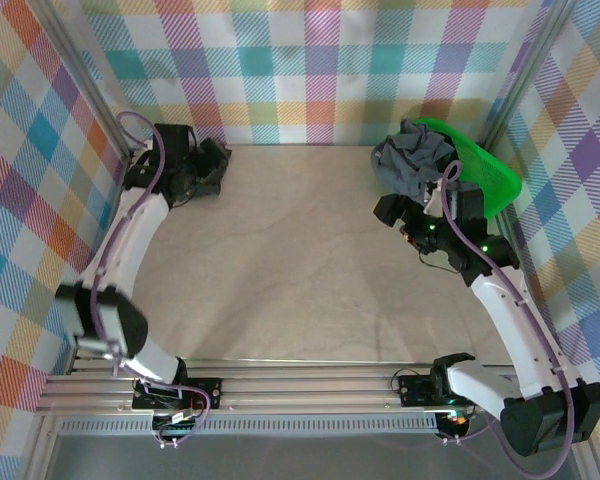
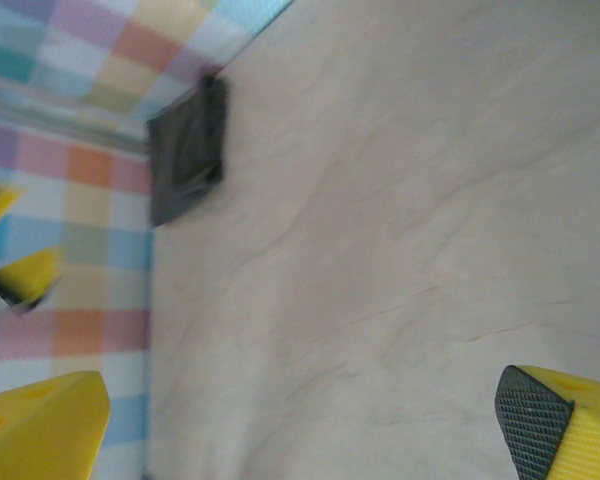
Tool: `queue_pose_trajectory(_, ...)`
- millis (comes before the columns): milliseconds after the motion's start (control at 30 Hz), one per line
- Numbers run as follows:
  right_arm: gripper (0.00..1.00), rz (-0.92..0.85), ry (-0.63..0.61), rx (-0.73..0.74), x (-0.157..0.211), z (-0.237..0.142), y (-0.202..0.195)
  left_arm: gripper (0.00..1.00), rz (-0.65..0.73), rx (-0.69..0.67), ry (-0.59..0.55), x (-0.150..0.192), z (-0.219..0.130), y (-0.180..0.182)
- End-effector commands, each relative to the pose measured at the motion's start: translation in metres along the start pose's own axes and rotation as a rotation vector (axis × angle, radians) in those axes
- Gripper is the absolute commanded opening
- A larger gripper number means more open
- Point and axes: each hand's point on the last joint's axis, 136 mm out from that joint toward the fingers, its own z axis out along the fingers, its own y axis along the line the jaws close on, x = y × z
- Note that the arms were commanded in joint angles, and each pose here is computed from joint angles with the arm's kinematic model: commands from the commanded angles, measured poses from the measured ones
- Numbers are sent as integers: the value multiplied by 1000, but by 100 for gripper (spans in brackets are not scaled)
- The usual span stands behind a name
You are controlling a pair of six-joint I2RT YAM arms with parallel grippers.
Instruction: Fold and stack the t-shirts
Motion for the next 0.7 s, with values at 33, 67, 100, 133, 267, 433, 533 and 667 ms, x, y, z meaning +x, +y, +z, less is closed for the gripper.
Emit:
queue_pose_trajectory(33, 100, -69, -180, 389, -27, -24, -66, 100, 234, -367, 44, 39, -30, 102)
queue_pose_trajectory(67, 100, -72, -204, 483, -30, -25, -85, 100, 236, -368, 20, 42, -35, 108)
queue_pose_trajectory(100, 100, -106, -219, 562, -32, -22, -103, 100, 232, -383, -19, 45, -38, 119)
queue_pose_trajectory(133, 100, -160, -234, 603, -34, -17, -115, 100, 228, -406, -65, 47, -40, 130)
queue_pose_trajectory(267, 100, -367, -366, 642, -36, 12, -154, 100, 388, -384, -226, 53, -24, 151)
queue_pose_trajectory(433, 100, -557, -322, 684, -30, 56, -188, 100, 559, -321, -165, 85, 32, 162)
queue_pose_trajectory(533, 100, -584, -271, 638, -29, 88, -201, 100, 478, -311, -114, 92, 67, 176)
queue_pose_trajectory(667, 100, -591, -322, 547, -51, 109, -198, 100, 443, -268, -149, 89, 109, 174)
